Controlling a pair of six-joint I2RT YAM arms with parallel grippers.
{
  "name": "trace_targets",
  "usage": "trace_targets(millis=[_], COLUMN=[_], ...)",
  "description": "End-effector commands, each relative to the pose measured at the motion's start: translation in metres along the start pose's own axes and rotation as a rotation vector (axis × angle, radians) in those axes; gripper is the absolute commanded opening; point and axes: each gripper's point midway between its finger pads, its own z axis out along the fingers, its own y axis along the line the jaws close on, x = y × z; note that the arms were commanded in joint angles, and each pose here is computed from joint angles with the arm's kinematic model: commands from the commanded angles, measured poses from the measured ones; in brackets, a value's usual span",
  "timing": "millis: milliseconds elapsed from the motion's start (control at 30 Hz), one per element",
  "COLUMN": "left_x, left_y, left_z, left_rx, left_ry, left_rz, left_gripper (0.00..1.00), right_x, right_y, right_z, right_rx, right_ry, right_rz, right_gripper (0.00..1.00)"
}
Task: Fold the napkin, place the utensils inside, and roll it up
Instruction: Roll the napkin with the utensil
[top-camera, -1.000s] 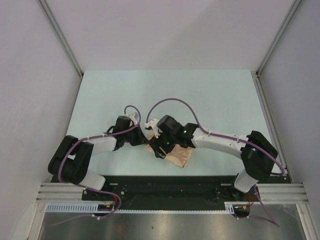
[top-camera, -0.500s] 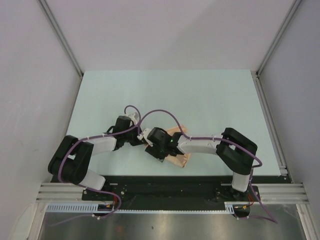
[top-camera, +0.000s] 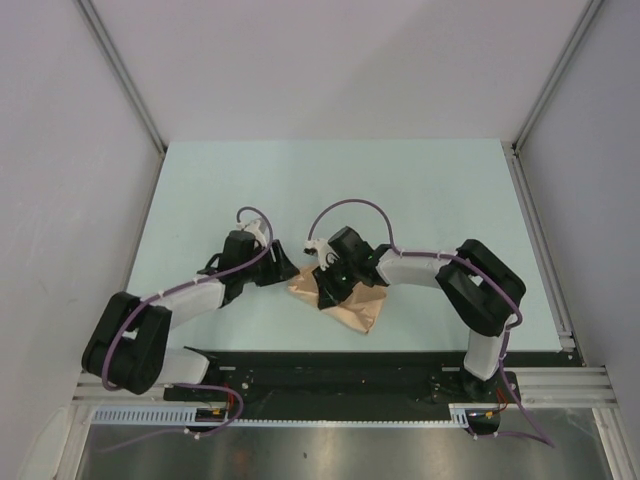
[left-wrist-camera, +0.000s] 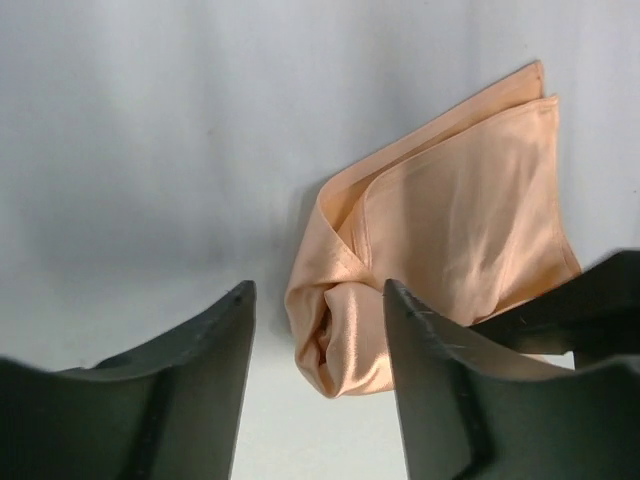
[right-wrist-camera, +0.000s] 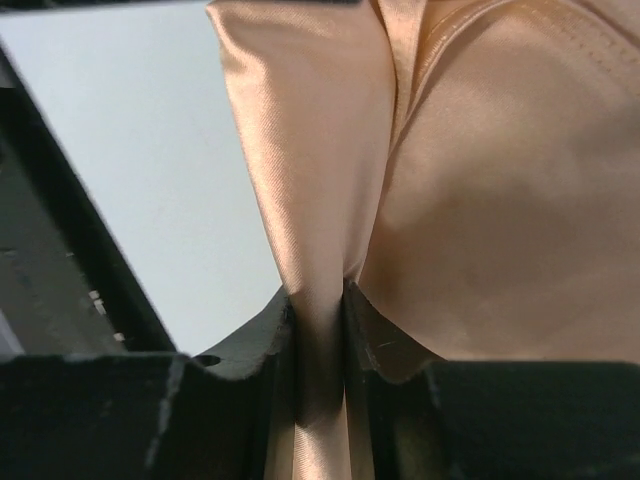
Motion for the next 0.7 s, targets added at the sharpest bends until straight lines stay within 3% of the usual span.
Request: trace_targets(millis=[0, 333, 433, 667], left_x=[-0.024, -0.004, -0.005, -0.001], left_y=[-0.002, -0.018, -0.036, -0.04], left_z=[-0.016, -0.021, -0.024, -0.018], left_rx=[-0.012, 0.146, 0.224, 0.241], left_ry=[-0.14, -0.146, -0.163, -0.147], left_rz=[0.016, 0.09, 0.125, 0.148], left_gripper=[0.64, 0.65, 0.65, 0.61], right_x=[0.044, 0.04, 0.045, 0.049], right_y=[0.024, 0.004, -0.004, -0.011], right_z=[0.005, 0.0, 0.002, 0.006], right_rx=[-0.27, -0.442, -0.45, -0.454], right_ry=[0.127, 0.118, 0.151, 0.17], right_rz=[0.169, 0.381, 0.431, 0.478], right_gripper=[0.2, 0.2, 0.2, 0.2])
